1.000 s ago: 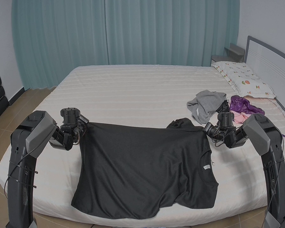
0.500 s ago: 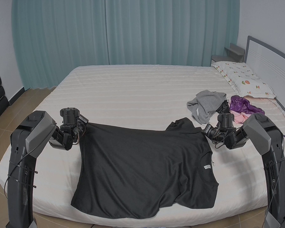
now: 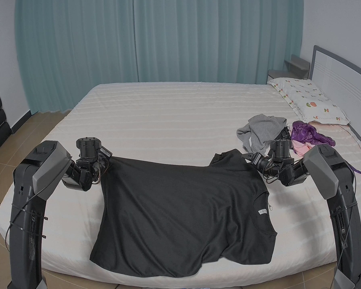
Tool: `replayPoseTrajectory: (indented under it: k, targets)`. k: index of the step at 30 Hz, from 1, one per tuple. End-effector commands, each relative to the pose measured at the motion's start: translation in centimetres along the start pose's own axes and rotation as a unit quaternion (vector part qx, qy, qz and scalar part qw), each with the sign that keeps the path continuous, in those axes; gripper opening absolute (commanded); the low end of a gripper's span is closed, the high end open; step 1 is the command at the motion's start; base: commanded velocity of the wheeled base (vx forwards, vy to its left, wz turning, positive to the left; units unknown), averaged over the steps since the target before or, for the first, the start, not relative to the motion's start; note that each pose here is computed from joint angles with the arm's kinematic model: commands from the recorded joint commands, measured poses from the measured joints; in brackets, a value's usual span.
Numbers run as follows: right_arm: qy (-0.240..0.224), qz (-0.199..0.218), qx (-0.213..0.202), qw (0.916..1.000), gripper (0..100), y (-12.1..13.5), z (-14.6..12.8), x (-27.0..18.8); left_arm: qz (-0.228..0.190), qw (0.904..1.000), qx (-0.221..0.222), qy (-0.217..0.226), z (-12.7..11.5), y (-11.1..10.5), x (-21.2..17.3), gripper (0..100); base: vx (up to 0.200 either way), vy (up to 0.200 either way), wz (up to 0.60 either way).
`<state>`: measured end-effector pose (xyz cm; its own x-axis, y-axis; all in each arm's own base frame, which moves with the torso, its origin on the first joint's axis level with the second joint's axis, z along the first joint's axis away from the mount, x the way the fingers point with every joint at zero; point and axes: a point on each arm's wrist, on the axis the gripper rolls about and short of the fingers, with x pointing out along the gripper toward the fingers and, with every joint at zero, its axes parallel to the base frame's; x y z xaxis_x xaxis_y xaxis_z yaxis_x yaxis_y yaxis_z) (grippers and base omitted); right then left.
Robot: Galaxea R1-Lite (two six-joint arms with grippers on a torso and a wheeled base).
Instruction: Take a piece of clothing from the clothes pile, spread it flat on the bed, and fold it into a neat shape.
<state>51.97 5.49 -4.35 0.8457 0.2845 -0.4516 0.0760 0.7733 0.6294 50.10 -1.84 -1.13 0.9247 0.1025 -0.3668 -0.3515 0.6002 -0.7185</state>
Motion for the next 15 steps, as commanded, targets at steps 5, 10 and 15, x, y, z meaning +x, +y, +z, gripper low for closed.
replayPoseTrajectory:
  k: [5,10,15]
  targets:
    - [0.001,-0.014,-0.029,0.9995,0,-0.6,-1.4,2.4,0.006,1.0,0.002,0.004,-0.5,0.4,0.2,0,0.0,0.0,0.0]
    - [-0.027,-0.014,-0.031,0.9991,0,-0.1,-0.5,2.6,0.005,1.0,0.002,0.004,-0.5,0.4,0.2,0,0.0,0.0,0.0]
    - [-0.093,-0.013,-0.032,0.9951,0,1.0,2.5,2.3,-0.006,0.9999,-0.001,-0.015,0.1,0.1,0.3,0,0.0,0.0,0.0]
